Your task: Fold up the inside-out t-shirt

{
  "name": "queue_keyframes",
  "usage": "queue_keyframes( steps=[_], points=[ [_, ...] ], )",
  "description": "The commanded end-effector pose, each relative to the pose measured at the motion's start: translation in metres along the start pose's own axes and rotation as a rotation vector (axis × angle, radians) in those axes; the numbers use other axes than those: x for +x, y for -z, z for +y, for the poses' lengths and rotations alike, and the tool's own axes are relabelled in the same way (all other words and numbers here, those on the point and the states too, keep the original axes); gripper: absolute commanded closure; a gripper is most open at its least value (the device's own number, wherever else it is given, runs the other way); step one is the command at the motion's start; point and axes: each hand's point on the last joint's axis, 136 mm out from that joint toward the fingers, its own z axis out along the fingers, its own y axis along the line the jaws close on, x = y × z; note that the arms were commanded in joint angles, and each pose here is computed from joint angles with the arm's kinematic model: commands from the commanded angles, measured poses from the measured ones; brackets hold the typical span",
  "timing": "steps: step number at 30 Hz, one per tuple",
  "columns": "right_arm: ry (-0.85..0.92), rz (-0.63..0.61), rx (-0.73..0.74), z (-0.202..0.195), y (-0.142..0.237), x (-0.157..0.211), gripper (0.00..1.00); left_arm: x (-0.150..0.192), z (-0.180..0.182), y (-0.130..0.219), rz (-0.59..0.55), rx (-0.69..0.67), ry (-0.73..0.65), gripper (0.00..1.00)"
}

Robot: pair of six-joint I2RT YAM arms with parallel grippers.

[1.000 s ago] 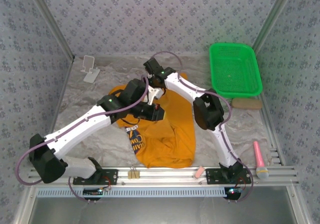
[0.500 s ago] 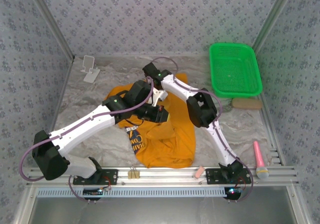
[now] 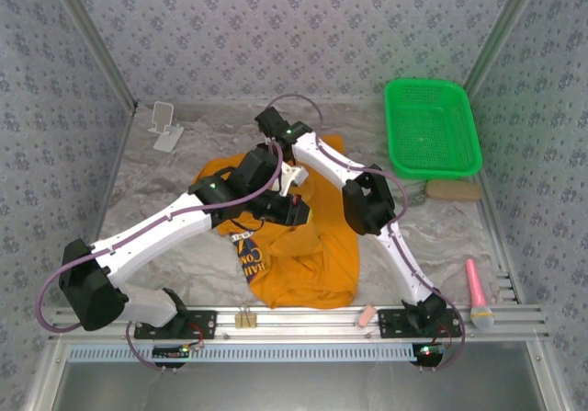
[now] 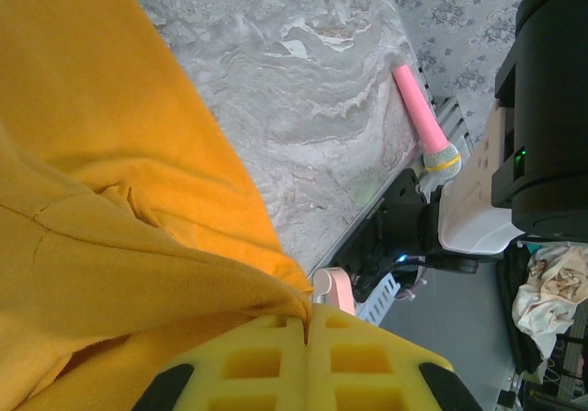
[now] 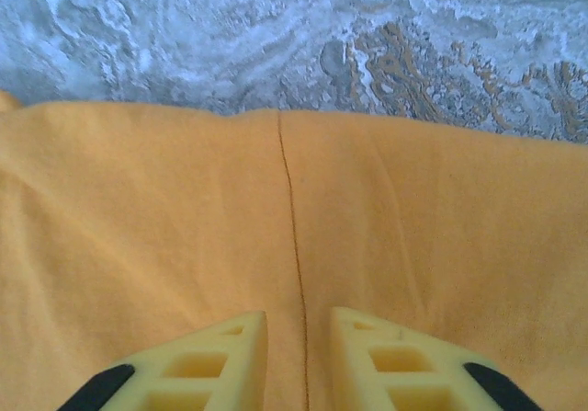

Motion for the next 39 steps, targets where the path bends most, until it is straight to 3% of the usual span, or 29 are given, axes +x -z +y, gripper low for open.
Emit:
queue_keyframes(
  steps=[1,2,4,10,14,18,21,25,29,32,36,39],
  points=[
    [0.039,0.056,0.055,-0.006,-0.014,0.018,0.62,0.003,-0.009,0.002,0.007,0.041,-0.021,1.0],
    [0.049,0.056,0.059,-0.005,-0.014,0.019,0.57,0.002,-0.01,0.003,0.005,0.043,-0.023,1.0],
    [0.072,0.065,0.062,-0.003,-0.016,0.022,0.58,0.003,-0.009,0.002,0.008,0.041,-0.026,1.0],
    [0.091,0.07,0.071,-0.001,-0.017,0.027,0.82,0.004,-0.008,0.004,0.011,0.033,-0.027,1.0],
    [0.104,0.042,0.071,0.002,-0.008,0.016,0.84,0.005,-0.008,0.006,0.011,0.031,-0.03,1.0],
    [0.096,0.006,0.074,-0.002,0.005,0.001,0.99,0.007,-0.011,0.014,0.016,0.023,-0.066,1.0],
    [0.044,-0.047,0.077,-0.015,0.024,-0.021,0.99,0.002,-0.009,0.036,-0.004,-0.014,-0.098,1.0],
    [-0.102,-0.176,0.067,-0.048,0.073,-0.07,1.0,-0.004,0.012,0.081,-0.052,-0.115,-0.096,1.0],
    [-0.306,-0.338,0.108,-0.101,0.133,-0.114,1.0,-0.019,0.048,0.139,-0.152,-0.385,-0.148,1.0],
    [-0.418,-0.454,0.11,-0.131,0.188,-0.14,1.0,-0.036,0.05,0.185,-0.227,-0.533,-0.305,1.0],
    [-0.514,-0.589,0.14,-0.156,0.265,-0.155,1.0,-0.075,0.044,0.246,-0.431,-0.772,-0.505,1.0],
    [-0.549,-0.669,0.195,-0.168,0.318,-0.152,1.0,-0.095,0.025,0.266,-0.503,-0.821,-0.696,1.0]
  ],
)
